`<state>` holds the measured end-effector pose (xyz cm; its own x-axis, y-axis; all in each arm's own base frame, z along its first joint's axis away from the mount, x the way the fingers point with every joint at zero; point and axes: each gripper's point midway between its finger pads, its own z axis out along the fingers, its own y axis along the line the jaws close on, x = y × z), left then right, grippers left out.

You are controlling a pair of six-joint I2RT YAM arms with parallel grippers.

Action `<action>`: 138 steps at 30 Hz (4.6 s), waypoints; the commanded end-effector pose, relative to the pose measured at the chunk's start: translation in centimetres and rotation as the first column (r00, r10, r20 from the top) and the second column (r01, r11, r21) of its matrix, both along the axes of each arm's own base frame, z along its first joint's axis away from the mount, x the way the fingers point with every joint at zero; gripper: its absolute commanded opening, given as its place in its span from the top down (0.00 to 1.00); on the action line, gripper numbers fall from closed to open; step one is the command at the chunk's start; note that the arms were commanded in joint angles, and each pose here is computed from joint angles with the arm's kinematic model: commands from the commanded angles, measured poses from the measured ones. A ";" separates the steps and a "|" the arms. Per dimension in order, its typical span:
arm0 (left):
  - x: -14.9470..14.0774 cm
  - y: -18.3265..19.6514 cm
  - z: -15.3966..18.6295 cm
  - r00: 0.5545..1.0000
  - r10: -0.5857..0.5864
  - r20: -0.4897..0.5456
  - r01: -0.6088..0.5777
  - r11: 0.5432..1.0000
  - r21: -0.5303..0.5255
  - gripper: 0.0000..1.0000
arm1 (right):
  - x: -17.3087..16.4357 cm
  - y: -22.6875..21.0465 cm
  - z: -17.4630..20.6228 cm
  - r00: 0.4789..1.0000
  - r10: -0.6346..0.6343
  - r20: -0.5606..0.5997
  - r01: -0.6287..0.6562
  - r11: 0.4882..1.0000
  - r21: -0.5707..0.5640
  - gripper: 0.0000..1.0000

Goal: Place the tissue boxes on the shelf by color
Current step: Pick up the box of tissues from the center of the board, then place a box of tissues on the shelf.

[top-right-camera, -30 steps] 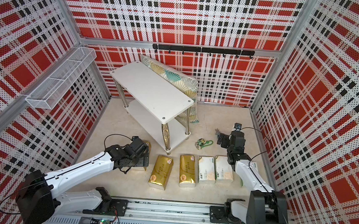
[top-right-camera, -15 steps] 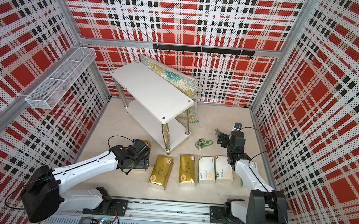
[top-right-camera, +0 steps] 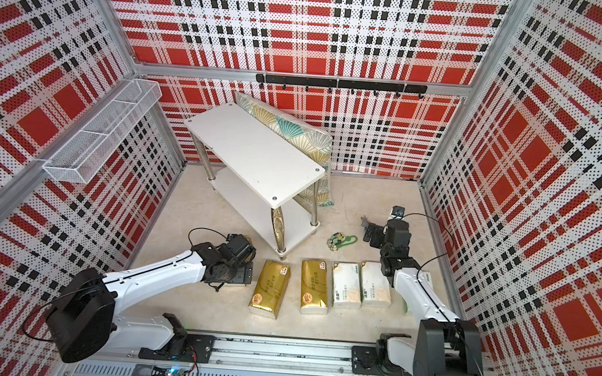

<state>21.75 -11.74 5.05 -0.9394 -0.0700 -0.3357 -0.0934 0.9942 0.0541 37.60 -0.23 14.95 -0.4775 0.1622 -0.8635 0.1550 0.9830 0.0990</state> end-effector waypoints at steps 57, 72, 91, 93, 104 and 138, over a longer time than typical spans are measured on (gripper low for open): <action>1.3 0.7 1.3 0.967 0.157 0.199 -0.150 0.987 -0.051 0.16 | 0.8 1.4 -0.3 0.999 0.043 -0.007 -0.044 0.999 -0.018 0.00; 2.9 1.5 4.4 0.946 0.184 0.267 -0.179 0.983 -0.043 0.19 | 0.6 1.3 -0.3 0.999 0.041 -0.009 -0.041 0.999 -0.025 0.00; 7.9 4.9 11.3 0.924 0.143 0.356 -0.150 0.989 -0.006 0.20 | 0.8 1.4 0.0 0.999 0.047 -0.011 -0.047 0.999 -0.025 0.00; 8.7 4.9 11.9 0.924 0.117 0.363 -0.125 0.992 -0.003 0.21 | 0.9 1.5 0.2 0.999 0.051 -0.008 -0.051 0.998 -0.022 0.00; 12.3 4.9 12.8 0.909 -0.023 0.415 0.025 1.000 0.001 0.23 | 1.4 1.7 0.4 0.999 0.045 -0.027 -0.044 0.999 0.009 0.00; 19.8 4.7 13.8 0.784 -0.480 0.394 0.426 0.877 0.222 0.17 | 1.1 2.1 0.6 1.000 -0.019 0.008 0.018 0.996 0.091 0.00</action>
<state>40.38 -7.50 17.33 -0.6590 0.3402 -0.6708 0.3003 0.9367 0.1800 38.36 1.61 15.50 -0.4920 0.2334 -0.8387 0.1621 0.9711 0.1751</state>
